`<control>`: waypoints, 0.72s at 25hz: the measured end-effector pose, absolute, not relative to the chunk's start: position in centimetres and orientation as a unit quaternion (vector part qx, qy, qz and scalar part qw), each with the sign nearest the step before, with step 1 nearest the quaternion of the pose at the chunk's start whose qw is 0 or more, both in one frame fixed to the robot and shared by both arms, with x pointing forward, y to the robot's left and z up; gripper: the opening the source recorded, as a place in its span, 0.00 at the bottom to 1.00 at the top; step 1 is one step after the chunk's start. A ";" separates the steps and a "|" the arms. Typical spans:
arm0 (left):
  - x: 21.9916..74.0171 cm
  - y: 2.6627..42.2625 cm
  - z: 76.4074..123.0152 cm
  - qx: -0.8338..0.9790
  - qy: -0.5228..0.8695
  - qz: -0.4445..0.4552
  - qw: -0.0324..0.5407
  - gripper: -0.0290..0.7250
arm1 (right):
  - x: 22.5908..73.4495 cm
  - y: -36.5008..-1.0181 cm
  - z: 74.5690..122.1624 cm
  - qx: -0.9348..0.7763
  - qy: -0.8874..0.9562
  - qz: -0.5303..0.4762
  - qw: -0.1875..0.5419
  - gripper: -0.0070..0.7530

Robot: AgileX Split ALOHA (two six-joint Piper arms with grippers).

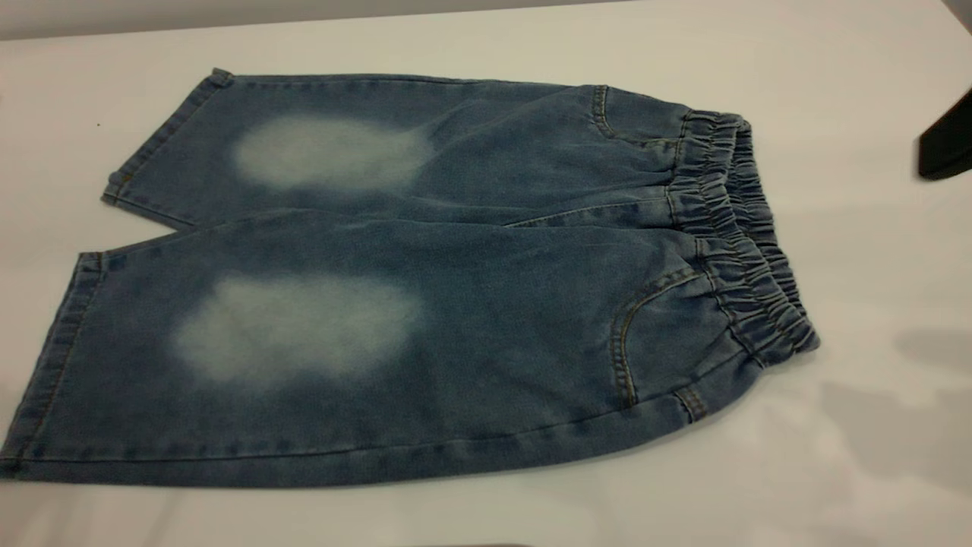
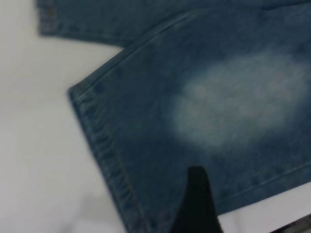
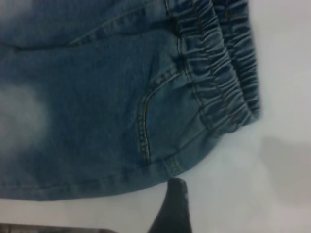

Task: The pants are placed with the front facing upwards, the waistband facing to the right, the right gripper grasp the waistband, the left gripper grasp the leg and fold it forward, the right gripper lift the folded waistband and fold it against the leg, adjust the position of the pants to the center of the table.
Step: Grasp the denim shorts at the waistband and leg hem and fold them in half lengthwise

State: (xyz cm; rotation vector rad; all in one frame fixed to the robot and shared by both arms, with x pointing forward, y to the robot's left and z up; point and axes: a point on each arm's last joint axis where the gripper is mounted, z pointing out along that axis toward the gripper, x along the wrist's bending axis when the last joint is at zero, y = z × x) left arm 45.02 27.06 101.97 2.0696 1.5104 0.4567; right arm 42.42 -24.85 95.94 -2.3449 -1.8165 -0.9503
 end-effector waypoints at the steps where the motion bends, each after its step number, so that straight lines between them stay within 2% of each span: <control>1: 45.6 26.7 101.9 0.772 0.553 0.163 0.268 0.72 | 42.9 -24.7 95.2 -0.751 -0.588 -0.298 0.021 0.78; 12: 48.5 22.8 99.9 0.825 0.489 0.126 0.253 0.72 | 46.7 -23.3 87.4 -0.739 -0.609 -0.268 0.108 0.78; 18: 48.7 22.3 99.2 0.834 0.479 0.118 0.246 0.72 | 47.7 -23.2 83.8 -0.750 -0.605 -0.238 0.123 0.78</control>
